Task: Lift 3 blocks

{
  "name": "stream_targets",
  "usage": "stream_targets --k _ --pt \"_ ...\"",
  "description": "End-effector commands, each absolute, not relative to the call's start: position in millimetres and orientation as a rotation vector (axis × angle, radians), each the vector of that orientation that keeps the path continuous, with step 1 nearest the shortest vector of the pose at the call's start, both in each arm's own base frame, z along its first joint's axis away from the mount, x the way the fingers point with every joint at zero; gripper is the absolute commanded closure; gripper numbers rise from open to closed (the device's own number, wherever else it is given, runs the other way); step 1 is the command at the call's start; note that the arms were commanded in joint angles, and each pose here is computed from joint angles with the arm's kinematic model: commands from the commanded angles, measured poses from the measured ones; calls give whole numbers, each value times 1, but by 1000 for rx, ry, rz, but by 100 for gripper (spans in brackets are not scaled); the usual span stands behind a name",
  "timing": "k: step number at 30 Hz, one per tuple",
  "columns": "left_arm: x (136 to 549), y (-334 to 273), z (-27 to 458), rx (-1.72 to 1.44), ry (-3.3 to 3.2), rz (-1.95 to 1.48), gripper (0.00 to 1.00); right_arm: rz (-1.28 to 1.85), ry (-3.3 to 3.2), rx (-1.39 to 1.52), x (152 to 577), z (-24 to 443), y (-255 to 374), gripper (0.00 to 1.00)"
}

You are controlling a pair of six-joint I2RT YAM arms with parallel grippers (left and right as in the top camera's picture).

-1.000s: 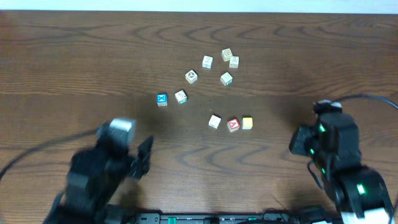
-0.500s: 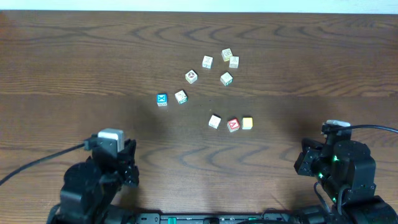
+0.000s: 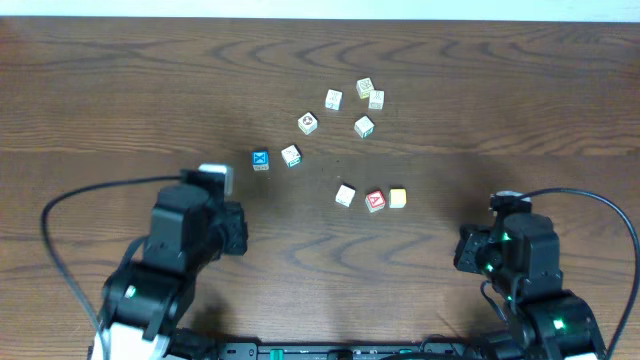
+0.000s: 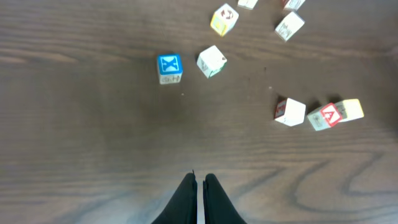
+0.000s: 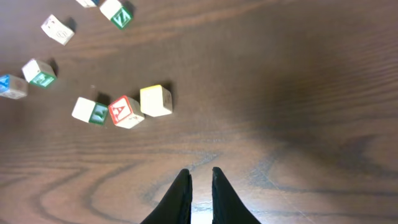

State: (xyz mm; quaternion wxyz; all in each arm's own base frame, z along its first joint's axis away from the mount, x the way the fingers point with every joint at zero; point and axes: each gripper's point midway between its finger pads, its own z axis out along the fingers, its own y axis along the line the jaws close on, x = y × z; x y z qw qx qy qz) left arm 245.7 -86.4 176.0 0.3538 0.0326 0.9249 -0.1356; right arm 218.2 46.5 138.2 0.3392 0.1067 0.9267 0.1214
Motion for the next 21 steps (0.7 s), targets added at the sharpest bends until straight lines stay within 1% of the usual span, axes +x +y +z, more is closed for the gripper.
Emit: stream_targets --k 1,7,12,17,21 --pt "255 -101 162 118 2429 -411 93 330 2468 299 222 124 49 90" --pt "278 -111 145 117 2457 -430 93 299 2570 298 240 95 53 95" --pt "290 -117 140 112 2447 -443 93 309 2647 257 254 68 62 98" --pt "296 -137 130 153 2461 -487 93 390 2687 203 263 51 76 99" --pt "300 -154 111 172 2498 -507 93 375 2713 157 264 42 77 96"
